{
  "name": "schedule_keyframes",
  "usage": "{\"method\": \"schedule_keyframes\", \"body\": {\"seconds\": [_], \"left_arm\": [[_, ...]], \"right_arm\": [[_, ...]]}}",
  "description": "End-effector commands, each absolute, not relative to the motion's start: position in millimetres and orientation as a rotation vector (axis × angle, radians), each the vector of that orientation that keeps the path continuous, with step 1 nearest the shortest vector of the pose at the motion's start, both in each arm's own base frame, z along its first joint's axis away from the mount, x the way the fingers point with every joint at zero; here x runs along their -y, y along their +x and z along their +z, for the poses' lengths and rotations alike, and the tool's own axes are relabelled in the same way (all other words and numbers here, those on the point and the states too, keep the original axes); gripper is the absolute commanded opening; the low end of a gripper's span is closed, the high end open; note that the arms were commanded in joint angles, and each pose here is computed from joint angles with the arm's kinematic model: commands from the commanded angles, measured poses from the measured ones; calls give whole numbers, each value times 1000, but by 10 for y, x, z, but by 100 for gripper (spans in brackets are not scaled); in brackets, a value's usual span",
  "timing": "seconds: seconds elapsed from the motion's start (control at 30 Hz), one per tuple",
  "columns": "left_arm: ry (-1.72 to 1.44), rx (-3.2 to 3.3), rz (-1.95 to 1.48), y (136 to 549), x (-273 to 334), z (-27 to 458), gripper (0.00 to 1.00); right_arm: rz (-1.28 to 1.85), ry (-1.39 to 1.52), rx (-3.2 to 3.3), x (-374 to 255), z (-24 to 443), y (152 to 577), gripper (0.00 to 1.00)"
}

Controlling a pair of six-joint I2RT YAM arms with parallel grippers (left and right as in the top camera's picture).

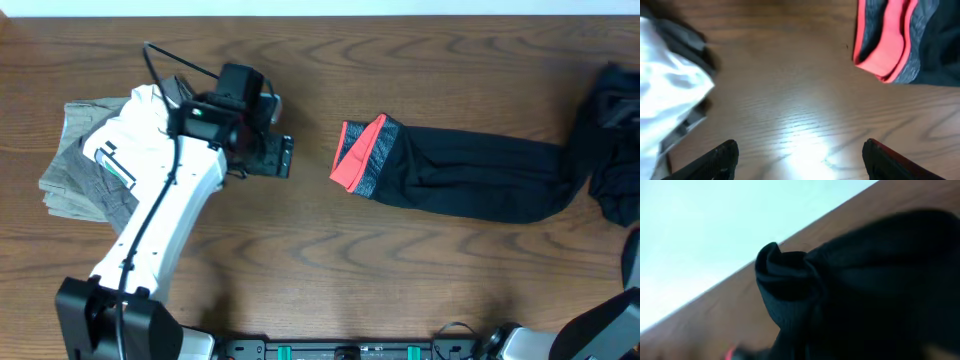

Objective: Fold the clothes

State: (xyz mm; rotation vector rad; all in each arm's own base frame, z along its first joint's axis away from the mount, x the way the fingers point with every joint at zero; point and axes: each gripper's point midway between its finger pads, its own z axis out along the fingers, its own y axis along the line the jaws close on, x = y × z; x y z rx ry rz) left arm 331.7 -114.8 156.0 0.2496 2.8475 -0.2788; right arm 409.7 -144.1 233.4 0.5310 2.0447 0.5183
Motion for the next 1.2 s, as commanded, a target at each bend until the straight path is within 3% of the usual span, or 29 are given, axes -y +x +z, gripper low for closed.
{"method": "schedule_keyframes", "body": {"seconds": [0.0, 0.3, 0.63, 0.77, 0.83, 1.0, 1.17], "left_arm": [[190, -2782, -260, 3456, 951, 1830, 81], [-25, -2715, -194, 3489, 359, 2104, 85], [-57, -2708, -187, 3462, 271, 2142, 86], [-53, -2709, -185, 3461, 270, 2142, 86], [-54, -2712, -186, 3454, 270, 2138, 86], [-54, -2717, -186, 3445, 271, 2132, 90], [-15, -2742, -382, 3391, 522, 2084, 93]], "right_arm": [[643, 281, -2107, 715, 2388, 4157, 1], [675, 36, -2376, -572, 1974, 3997, 1], [650, -247, -2615, -1608, 1136, 3802, 3], [716, -293, -2671, -1913, 862, 3734, 26], [754, -296, -2676, -1978, 864, 3701, 33], [750, -259, -2594, -1831, 1170, 3789, 43], [704, -136, -2493, -1386, 1566, 3920, 63]]}}
